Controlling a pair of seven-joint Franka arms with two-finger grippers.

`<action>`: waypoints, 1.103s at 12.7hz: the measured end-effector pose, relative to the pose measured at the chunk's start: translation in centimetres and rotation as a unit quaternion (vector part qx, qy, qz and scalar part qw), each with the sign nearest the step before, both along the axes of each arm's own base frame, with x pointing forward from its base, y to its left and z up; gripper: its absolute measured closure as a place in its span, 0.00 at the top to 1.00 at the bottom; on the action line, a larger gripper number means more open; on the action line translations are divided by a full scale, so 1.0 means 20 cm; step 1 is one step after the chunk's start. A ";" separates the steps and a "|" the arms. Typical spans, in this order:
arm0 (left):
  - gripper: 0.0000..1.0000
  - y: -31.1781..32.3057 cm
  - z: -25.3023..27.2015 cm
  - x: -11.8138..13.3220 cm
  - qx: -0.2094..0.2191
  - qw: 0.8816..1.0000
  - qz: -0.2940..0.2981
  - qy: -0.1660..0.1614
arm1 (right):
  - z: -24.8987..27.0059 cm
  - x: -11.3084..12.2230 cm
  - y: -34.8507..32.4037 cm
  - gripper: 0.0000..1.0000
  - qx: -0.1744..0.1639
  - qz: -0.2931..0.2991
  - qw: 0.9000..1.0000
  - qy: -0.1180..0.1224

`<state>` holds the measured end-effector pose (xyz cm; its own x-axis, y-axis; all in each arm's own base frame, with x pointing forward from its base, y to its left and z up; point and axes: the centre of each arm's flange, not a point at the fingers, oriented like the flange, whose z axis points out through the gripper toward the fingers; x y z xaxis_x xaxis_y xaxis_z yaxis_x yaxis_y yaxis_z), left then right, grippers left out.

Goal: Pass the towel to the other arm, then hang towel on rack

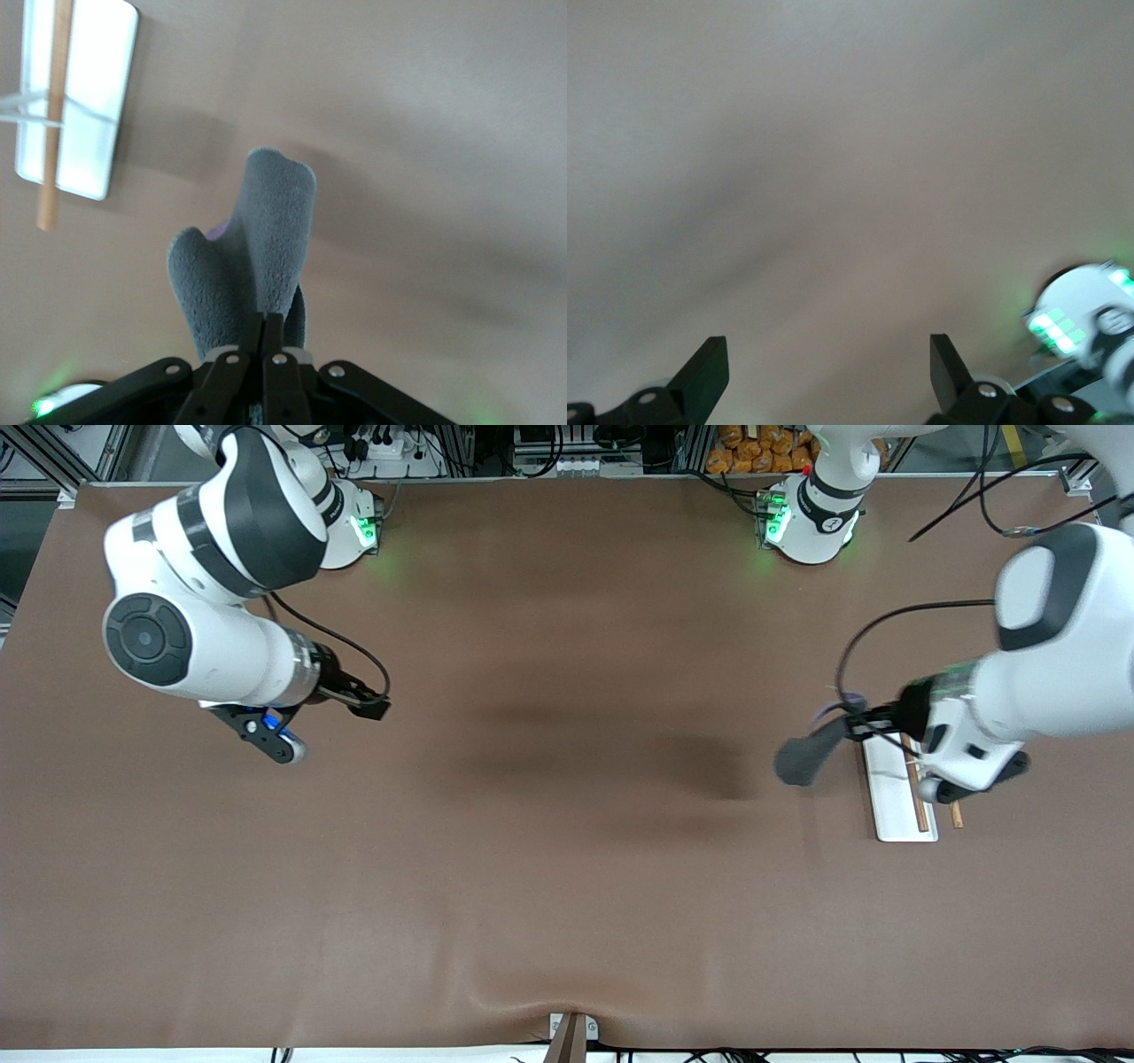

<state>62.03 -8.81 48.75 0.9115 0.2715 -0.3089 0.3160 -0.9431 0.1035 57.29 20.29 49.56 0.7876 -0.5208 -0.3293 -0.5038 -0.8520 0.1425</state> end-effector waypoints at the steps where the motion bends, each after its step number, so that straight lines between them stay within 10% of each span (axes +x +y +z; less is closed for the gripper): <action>1: 0.03 0.09 -0.04 0.01 -0.008 1.000 -0.013 0.003 | 0.01 0.02 -0.11 1.00 0.003 0.027 1.000 0.001; 6: 0.03 0.50 -0.28 0.05 -0.035 0.996 -0.077 0.016 | 0.12 0.05 -0.47 1.00 0.003 0.129 0.991 -0.029; 10: 0.03 0.69 -0.35 0.05 -0.048 0.991 -0.121 0.012 | 0.16 -0.01 -0.82 1.00 0.027 0.241 0.965 -0.104; 14: 0.03 0.92 -0.40 0.04 -0.075 0.984 -0.161 -0.002 | 0.18 -0.17 -1.14 1.00 0.060 0.286 0.948 -0.124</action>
<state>62.73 9.61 40.67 0.9442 -0.0802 -0.3194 0.0023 -0.9682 0.2500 53.98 -2.60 53.22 0.9909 0.0435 -0.1277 0.0394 -0.9986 -0.0345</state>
